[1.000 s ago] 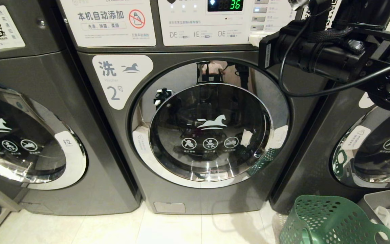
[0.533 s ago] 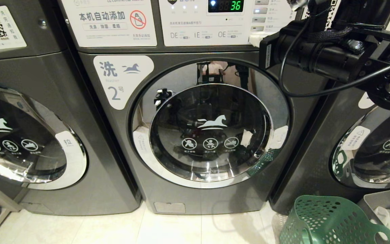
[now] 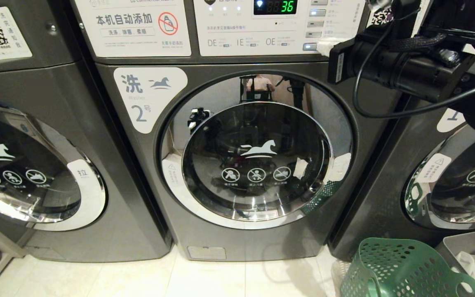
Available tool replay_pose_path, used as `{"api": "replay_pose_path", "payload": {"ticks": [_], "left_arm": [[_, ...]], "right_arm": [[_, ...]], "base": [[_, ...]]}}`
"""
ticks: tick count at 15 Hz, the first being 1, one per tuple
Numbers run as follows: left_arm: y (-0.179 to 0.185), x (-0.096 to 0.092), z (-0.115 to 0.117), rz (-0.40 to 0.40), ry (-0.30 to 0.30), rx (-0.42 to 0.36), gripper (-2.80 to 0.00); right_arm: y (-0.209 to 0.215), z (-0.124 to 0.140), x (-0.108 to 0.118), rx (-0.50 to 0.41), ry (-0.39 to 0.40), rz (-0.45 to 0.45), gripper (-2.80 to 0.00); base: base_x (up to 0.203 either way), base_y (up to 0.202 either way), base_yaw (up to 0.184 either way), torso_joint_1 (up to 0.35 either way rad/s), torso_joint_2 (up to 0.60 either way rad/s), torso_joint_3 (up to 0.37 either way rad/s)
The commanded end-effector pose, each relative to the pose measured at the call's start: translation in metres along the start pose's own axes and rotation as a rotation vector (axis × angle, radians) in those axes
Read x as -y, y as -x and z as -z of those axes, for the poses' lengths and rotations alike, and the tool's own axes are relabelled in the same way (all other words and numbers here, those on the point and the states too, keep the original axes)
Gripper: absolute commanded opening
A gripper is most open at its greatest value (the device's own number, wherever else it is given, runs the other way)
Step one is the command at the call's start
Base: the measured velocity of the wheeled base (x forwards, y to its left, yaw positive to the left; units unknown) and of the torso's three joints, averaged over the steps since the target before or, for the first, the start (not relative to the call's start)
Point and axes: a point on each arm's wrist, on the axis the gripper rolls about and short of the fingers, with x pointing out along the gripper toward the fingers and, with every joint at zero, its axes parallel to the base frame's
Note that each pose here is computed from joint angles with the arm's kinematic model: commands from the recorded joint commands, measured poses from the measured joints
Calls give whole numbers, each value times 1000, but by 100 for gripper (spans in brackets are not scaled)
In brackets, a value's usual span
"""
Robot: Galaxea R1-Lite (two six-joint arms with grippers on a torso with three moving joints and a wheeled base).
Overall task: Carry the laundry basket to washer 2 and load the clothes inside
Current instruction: Press the washing machine switch
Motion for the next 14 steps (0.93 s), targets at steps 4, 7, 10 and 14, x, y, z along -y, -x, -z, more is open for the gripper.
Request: {"api": "replay_pose_path", "payload": {"ticks": [4, 7, 10, 14], "left_arm": [[0, 0, 0, 1, 0, 0, -280], [0, 0, 0, -1, 0, 0, -280], [0, 0, 0, -1, 0, 0, -280], [0, 0, 0, 1, 0, 0, -280]], "right_arm": [[8, -7, 1, 14, 1, -9, -280], [8, -9, -4, 19, 0, -26, -280], [8, -10, -10, 25, -3, -46, -280], [6, -11, -16, 29, -5, -63, -280]], "base": [[0, 0, 0, 0, 0, 0], [0, 0, 0, 0, 0, 0], [0, 0, 0, 0, 0, 0], [0, 0, 0, 0, 0, 0]]}}
